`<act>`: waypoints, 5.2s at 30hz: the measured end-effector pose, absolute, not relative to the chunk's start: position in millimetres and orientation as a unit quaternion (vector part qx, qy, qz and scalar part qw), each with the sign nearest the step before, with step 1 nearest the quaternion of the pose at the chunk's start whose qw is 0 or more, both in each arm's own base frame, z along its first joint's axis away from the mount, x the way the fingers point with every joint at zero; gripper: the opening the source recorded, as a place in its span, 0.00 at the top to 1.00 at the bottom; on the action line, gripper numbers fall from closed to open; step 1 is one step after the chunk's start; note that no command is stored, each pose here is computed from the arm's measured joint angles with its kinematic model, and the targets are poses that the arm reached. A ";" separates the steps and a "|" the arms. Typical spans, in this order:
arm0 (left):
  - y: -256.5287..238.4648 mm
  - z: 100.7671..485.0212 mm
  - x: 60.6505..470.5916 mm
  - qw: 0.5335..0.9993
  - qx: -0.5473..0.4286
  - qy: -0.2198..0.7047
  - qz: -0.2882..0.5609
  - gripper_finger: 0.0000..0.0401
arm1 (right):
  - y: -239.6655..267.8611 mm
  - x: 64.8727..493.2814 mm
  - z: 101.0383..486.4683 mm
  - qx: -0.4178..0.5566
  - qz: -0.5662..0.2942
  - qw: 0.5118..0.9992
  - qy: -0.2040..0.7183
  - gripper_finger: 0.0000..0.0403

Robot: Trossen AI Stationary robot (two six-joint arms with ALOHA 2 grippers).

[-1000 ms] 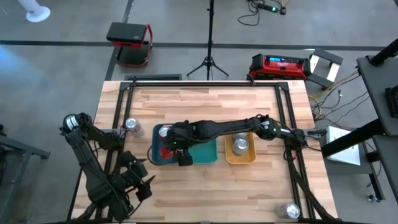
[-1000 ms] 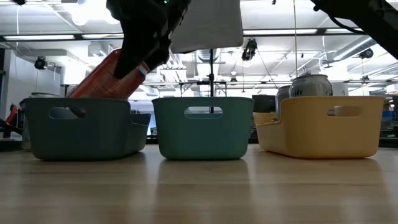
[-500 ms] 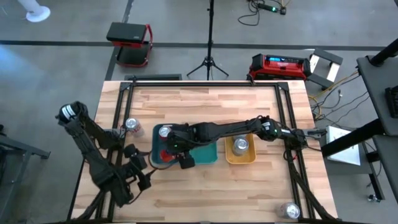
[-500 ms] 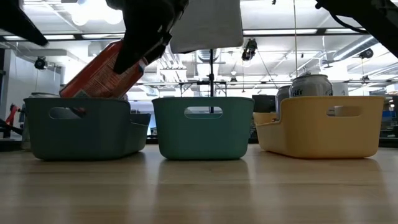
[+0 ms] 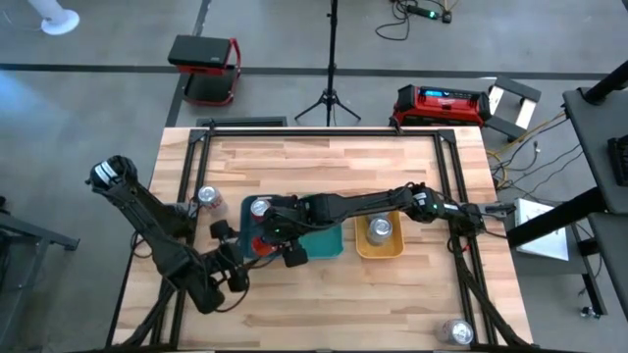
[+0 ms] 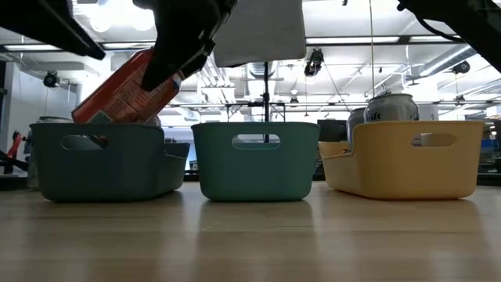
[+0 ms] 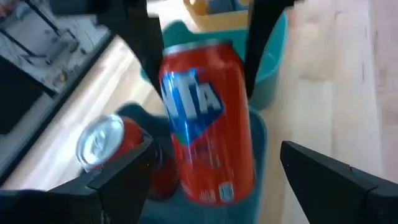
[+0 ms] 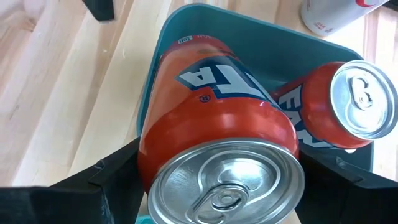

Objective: Sort soda cans
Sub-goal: Put the orange soda can into the blue bin

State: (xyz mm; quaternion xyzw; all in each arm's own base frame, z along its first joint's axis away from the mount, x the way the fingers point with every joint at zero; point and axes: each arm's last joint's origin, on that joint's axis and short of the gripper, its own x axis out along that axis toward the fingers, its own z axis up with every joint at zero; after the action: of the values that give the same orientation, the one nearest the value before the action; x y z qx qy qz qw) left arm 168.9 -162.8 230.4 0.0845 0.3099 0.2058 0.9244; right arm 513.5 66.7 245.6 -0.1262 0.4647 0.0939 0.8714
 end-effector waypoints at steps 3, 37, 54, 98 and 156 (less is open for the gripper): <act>-158.8 232.4 173.3 0.925 0.083 0.305 0.210 0.18 | 66.7 513.3 245.5 -0.128 0.095 0.871 0.465 0.23; -124.7 217.0 221.8 0.919 0.055 0.351 0.173 0.18 | 78.8 505.5 263.7 -0.189 0.129 0.867 0.443 0.23; -118.5 215.7 229.0 0.925 0.081 0.309 0.206 0.18 | 78.0 502.9 271.6 -0.185 0.123 0.872 0.437 0.23; -136.8 192.9 195.4 0.943 0.024 0.202 0.264 0.29 | 90.0 457.3 352.2 -0.122 0.095 0.906 0.393 0.10; -132.3 113.8 175.7 0.947 -0.007 0.089 0.310 0.28 | 60.7 503.9 182.8 0.070 -0.044 0.995 0.051 0.97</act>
State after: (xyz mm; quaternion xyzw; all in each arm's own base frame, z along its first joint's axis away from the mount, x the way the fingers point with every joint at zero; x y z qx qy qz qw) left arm 175.7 -132.3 113.8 -0.0071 0.0885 0.3101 0.9465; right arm 503.9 60.7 182.8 0.0701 0.0512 -0.0442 0.9952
